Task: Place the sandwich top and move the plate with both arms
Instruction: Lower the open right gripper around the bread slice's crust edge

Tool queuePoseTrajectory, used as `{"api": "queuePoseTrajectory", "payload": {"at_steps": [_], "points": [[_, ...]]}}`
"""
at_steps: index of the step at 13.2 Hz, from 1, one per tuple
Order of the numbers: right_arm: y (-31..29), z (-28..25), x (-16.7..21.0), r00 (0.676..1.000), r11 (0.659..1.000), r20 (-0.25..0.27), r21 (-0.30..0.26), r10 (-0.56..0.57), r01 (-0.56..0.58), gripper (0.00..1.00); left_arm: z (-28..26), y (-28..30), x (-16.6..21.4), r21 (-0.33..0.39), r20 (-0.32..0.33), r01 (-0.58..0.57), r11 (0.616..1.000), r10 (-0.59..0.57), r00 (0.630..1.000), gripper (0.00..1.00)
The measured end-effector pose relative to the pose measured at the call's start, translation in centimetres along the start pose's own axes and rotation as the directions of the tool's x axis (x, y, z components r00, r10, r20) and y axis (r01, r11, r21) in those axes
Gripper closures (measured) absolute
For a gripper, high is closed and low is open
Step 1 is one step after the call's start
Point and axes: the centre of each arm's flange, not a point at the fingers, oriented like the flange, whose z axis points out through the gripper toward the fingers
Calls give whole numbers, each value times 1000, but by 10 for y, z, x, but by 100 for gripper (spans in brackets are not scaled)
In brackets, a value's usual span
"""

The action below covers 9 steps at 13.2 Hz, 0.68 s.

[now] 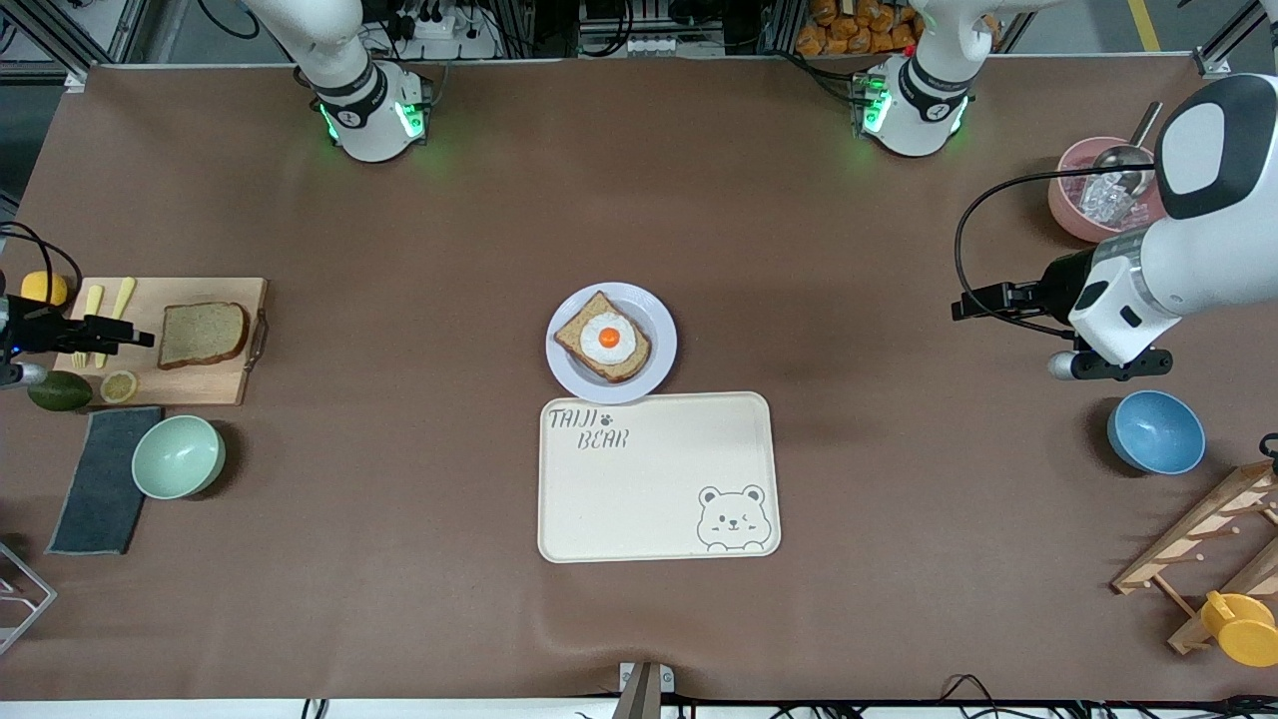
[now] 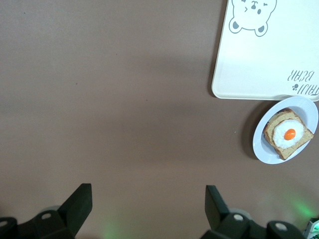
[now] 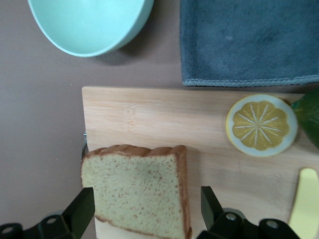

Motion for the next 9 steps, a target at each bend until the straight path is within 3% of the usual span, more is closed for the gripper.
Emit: {"api": "queuePoseTrajectory", "payload": {"at_steps": [4, 5, 8, 9], "points": [[10, 18, -2, 1000, 1000, 6, 14, -6, 6, 17, 3, -1, 2, 0, 4, 2, 1000, -2, 1000, 0], [11, 20, -2, 1000, 1000, 6, 15, -14, 14, 23, 3, -1, 2, 0, 3, 2, 1000, -2, 1000, 0], [23, 27, -8, 999, 999, 3, 20, -44, 44, 29, 3, -1, 2, -1, 1, 2, 1000, -2, 1000, 0], [26, 29, -10, 999, 998, 2, 22, -52, 52, 37, 3, -1, 3, -1, 1, 2, 1000, -2, 1000, 0]]}}
